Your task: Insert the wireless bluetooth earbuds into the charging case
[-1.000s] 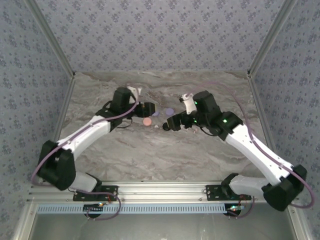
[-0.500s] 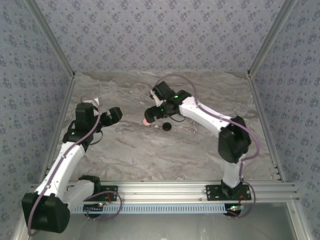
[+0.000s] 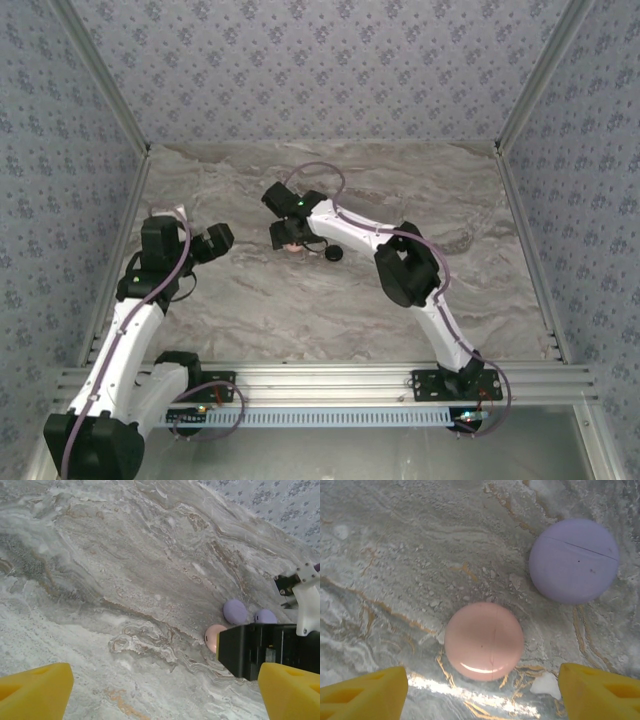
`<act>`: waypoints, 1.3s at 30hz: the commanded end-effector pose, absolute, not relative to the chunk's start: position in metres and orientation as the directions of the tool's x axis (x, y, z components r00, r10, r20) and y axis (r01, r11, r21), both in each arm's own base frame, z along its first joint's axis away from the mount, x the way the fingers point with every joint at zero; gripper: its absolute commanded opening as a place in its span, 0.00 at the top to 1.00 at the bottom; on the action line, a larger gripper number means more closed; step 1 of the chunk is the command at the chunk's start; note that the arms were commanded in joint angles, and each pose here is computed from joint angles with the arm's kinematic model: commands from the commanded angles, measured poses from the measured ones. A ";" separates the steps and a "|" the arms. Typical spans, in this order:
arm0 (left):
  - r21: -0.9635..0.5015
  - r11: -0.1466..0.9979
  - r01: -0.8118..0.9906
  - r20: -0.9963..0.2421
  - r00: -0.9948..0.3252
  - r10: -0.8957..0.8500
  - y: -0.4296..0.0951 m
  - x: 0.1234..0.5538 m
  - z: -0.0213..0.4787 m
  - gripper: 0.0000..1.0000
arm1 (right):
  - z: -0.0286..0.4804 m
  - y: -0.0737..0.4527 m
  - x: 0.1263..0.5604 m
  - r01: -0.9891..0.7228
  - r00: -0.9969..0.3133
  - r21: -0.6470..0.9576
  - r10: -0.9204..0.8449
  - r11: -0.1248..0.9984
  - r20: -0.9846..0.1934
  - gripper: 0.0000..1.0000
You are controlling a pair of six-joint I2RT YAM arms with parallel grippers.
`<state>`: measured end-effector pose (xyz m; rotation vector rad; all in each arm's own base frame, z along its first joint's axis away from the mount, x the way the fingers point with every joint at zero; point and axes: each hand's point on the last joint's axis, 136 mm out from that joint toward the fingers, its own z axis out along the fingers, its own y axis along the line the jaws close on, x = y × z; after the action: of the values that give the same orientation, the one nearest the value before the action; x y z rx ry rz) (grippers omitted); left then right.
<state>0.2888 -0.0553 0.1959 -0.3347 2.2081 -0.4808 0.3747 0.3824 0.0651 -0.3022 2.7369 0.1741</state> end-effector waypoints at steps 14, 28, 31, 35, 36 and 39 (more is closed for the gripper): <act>-0.449 0.891 -0.066 -0.660 -0.648 -0.381 -0.057 0.283 0.186 0.04 | 0.023 0.381 0.379 -0.161 -0.932 -0.007 -0.155 0.987 -0.327 0.32; -0.450 0.891 -0.053 -0.661 -0.652 -0.372 -0.058 0.282 0.186 0.03 | 0.025 0.390 0.377 -0.258 -0.904 -0.037 -0.254 0.966 -0.343 0.53; -0.458 0.888 -0.031 -0.662 -0.655 -0.365 -0.061 0.280 0.188 0.03 | 0.052 0.394 0.378 -0.320 -0.857 -0.030 -0.303 0.947 -0.416 0.53; -0.474 0.880 0.016 -0.673 -0.651 -0.351 -0.068 0.279 0.194 0.04 | 0.098 0.393 0.375 -0.416 -0.771 0.006 -0.350 0.909 -0.532 0.53; -0.482 0.876 0.030 -0.675 -0.650 -0.349 -0.070 0.279 0.196 0.05 | 0.109 0.393 0.372 -0.444 -0.747 0.010 -0.363 0.896 -0.557 0.53; -0.519 0.849 0.101 -0.683 -0.646 -0.341 -0.083 0.280 0.206 0.06 | 0.147 0.391 0.358 -0.545 -0.634 -0.011 -0.421 0.838 -0.649 0.54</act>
<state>0.2804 -0.0694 0.1930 -0.2593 2.2280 -0.5816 0.3534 0.3724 0.0741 -0.5908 2.5989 0.1136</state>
